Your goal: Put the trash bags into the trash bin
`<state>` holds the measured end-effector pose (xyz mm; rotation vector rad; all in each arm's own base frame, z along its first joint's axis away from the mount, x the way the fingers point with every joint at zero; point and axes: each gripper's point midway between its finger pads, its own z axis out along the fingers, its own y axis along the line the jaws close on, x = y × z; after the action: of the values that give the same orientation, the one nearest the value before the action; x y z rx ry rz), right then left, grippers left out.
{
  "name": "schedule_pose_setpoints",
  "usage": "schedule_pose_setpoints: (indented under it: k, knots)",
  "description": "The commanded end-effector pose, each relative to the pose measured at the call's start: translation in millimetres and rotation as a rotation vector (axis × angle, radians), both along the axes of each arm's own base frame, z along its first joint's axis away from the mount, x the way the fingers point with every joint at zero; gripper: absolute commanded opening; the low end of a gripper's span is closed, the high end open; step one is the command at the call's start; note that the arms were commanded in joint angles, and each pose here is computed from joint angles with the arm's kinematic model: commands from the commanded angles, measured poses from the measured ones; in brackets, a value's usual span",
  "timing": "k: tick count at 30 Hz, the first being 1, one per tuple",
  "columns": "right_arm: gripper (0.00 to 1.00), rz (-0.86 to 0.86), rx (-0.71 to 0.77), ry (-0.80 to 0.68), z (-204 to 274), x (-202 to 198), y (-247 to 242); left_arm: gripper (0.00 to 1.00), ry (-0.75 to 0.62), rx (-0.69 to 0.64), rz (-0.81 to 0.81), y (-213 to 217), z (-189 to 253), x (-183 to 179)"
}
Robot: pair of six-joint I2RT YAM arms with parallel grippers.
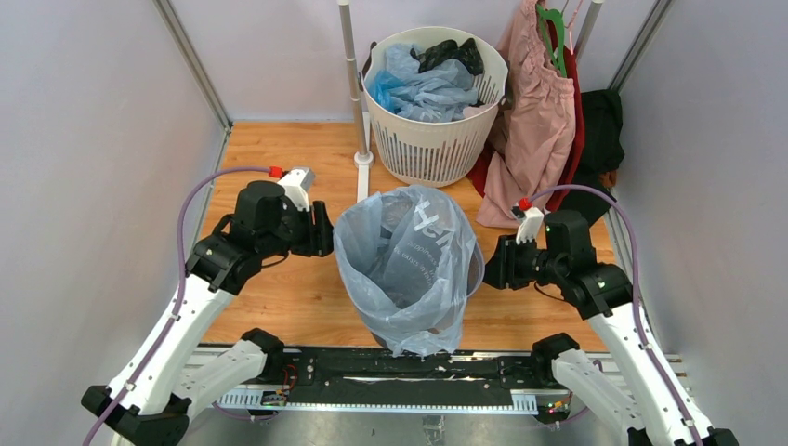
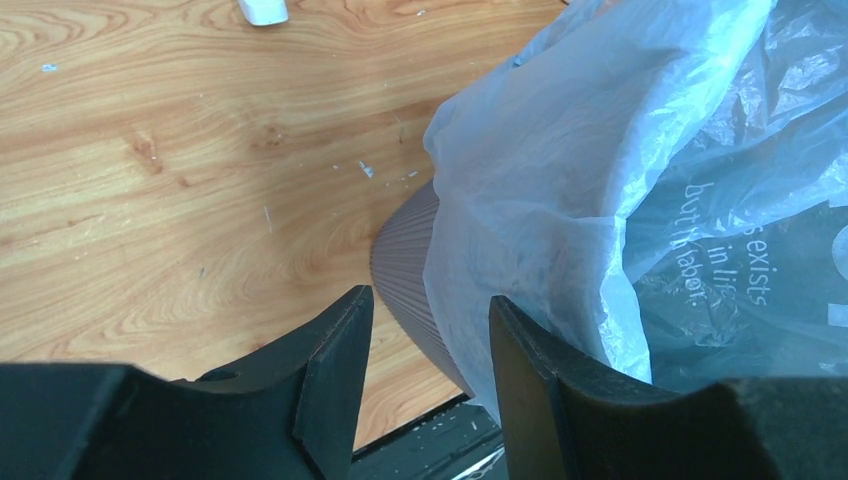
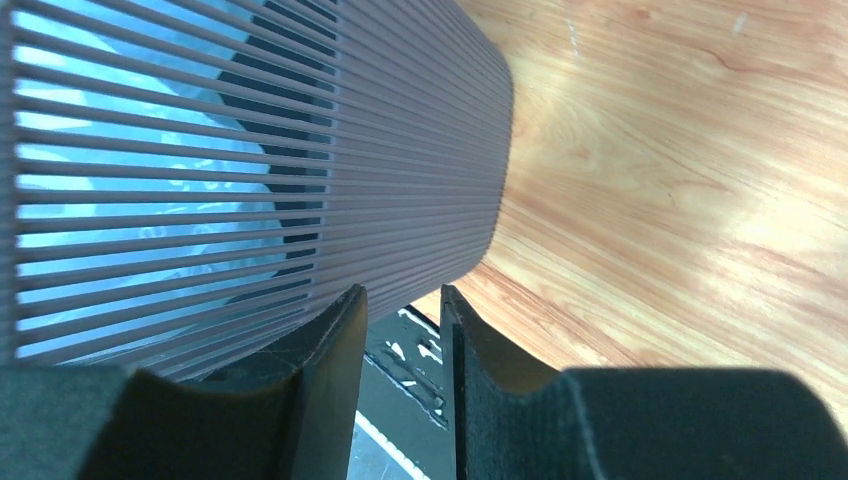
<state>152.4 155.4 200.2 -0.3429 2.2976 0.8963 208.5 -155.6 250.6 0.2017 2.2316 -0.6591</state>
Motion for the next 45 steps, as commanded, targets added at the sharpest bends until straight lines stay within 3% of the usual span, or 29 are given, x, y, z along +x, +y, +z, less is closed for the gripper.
schedule_pose_setpoints:
  k: [1, 9, 11, 14, 25, 34, 40, 45]
  knots:
    - [0.39, -0.052, -0.087, 0.021, -4.4, 0.2, -13.7, 0.51, 0.016, 0.001, 0.007, 3.2, -5.5, -5.1]
    - [0.47, -0.119, -0.129, 0.057, -13.4, 2.8, -23.0, 0.51, 0.042, -0.017, 0.006, 5.4, -20.5, -17.9]
    - [0.56, -0.156, -0.155, 0.057, -14.6, 3.0, -30.1, 0.51, 0.050, -0.028, 0.004, 4.2, -23.5, -19.7]
    - [0.61, -0.189, -0.174, 0.058, -11.4, 1.4, -36.7, 0.51, 0.051, -0.036, -0.002, 2.7, -26.9, -20.5]
    - [0.60, -0.112, -0.034, 0.069, 3.3, -5.9, -12.3, 0.50, 0.057, -0.084, -0.032, -20.6, -35.4, 0.4]
    - [0.60, -0.191, -0.096, 0.032, 8.6, 0.0, -28.6, 0.49, 0.018, -0.123, -0.011, -41.3, -36.1, 42.2]
    - [0.61, -0.315, -0.164, -0.067, 49.4, 0.1, -57.5, 0.49, -0.021, -0.102, -0.004, -51.4, -32.1, 73.5]
    - [0.61, -0.284, -0.067, -0.106, 102.3, -12.2, -48.5, 0.49, -0.008, -0.090, -0.032, -59.2, -33.9, 81.9]
